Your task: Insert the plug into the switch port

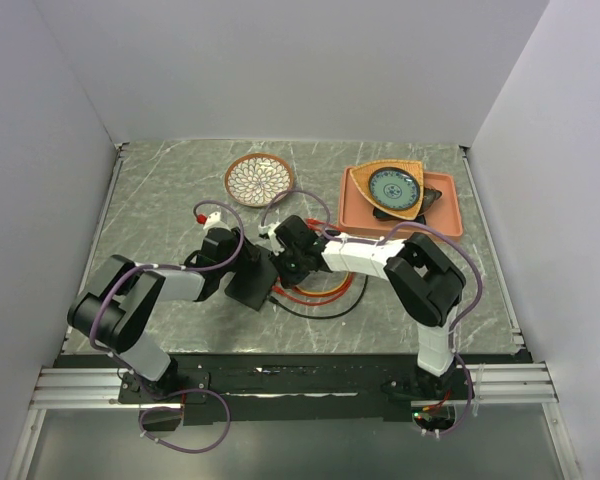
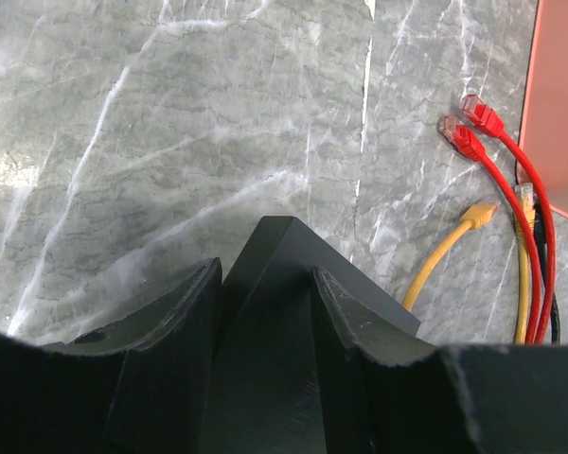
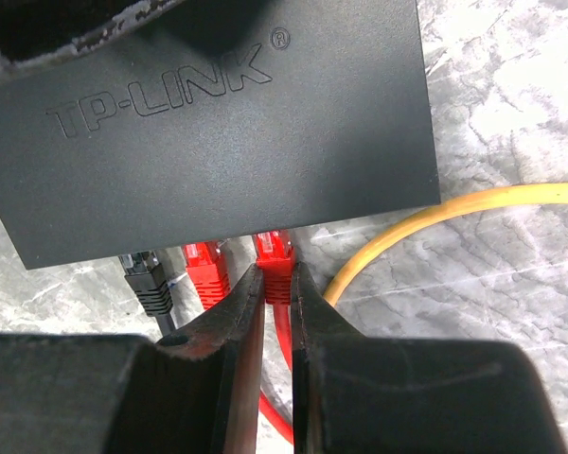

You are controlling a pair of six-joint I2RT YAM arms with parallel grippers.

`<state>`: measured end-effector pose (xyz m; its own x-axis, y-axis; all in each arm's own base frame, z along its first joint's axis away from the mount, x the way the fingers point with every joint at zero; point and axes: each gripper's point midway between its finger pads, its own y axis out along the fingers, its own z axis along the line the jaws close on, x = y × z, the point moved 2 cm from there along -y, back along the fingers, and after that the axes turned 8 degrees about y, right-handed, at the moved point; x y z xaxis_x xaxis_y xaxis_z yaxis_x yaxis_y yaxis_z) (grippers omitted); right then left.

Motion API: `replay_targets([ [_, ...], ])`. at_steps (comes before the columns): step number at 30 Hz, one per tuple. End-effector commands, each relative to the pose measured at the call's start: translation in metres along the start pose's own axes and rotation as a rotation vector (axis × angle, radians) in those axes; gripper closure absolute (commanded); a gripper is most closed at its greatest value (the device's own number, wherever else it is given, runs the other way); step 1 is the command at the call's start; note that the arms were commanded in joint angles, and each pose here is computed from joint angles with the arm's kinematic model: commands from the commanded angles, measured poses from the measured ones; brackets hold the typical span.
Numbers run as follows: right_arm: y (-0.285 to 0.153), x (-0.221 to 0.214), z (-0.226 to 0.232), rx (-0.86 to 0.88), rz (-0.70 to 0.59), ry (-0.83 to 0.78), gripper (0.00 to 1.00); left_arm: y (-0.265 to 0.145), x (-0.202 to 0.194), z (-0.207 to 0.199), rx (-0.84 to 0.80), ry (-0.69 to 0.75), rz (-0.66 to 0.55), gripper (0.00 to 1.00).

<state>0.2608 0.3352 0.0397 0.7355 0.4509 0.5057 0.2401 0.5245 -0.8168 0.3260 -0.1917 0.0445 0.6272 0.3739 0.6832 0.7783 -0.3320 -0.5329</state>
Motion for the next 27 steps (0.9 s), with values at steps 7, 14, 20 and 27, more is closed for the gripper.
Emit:
replay_targets([
  [7,-0.106,0.247,0.110,0.335,-1.039,-0.183,1.00,-0.067,-0.136,-0.064,-0.320,-0.120,0.654,0.99],
  [14,-0.102,0.234,0.105,0.315,-0.988,-0.193,1.00,-0.065,-0.132,-0.064,-0.305,-0.105,0.636,0.99],
  [20,-0.091,0.212,0.100,0.305,-0.902,-0.191,1.00,-0.062,-0.124,-0.069,-0.304,-0.086,0.618,0.99],
  [27,-0.073,0.185,0.089,0.286,-0.811,-0.167,1.00,-0.060,-0.113,-0.072,-0.283,-0.061,0.584,0.99],
])
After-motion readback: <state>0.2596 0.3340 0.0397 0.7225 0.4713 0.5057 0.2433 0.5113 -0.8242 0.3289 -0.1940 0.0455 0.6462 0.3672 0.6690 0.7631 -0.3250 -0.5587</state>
